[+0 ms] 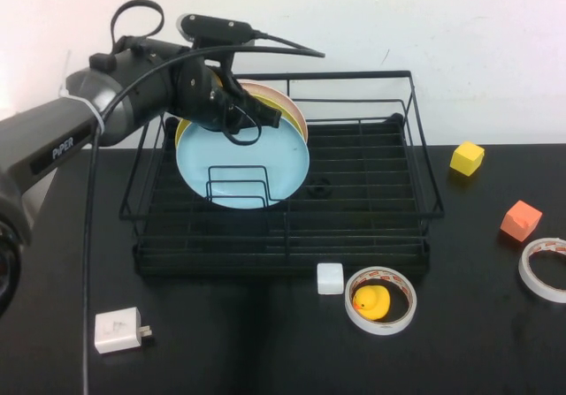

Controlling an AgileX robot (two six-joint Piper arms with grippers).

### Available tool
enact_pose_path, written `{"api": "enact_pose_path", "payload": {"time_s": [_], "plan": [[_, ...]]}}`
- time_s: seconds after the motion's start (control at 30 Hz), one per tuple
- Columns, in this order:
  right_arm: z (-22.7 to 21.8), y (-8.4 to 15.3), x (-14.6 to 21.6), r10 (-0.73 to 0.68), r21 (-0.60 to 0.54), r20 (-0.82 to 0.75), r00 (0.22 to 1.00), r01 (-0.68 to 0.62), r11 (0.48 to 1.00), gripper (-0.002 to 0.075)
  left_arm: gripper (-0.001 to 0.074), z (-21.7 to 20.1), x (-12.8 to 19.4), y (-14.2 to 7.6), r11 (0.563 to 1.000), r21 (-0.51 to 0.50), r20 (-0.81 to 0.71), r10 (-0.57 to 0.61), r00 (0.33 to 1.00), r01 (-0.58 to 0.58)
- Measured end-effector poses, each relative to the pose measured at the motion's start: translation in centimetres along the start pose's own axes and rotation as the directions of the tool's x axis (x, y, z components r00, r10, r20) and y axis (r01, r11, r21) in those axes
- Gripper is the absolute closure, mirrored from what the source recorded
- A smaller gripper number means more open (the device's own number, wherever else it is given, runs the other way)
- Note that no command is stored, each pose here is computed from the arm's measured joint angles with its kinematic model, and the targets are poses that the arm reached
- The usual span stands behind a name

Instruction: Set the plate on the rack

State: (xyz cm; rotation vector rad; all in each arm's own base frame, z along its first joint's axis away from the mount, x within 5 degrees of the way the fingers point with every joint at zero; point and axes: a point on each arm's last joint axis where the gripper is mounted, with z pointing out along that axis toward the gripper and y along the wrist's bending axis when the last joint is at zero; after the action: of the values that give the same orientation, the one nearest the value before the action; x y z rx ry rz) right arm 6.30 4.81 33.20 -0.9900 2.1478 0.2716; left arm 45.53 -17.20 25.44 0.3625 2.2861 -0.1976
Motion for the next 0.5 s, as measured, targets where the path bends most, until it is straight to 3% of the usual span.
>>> {"api": "enact_pose_path", "payload": {"time_s": [0.2, 0.5], "plan": [[0.0, 0.0, 0.1, -0.003, 0.003, -0.008, 1.000, 0.003, 1.000, 0.0728, 0.0736, -2.0, -1.1, 0.0, 1.000, 0.002, 0.037, 0.000, 0.999, 0.000], [0.0, 0.0, 0.3, -0.025, 0.002, -0.035, 0.999, 0.025, 1.000, 0.0728, 0.0736, -10.8, -4.7, 1.1, 0.999, -0.040, 0.174, 0.022, 0.984, -0.015]]}}
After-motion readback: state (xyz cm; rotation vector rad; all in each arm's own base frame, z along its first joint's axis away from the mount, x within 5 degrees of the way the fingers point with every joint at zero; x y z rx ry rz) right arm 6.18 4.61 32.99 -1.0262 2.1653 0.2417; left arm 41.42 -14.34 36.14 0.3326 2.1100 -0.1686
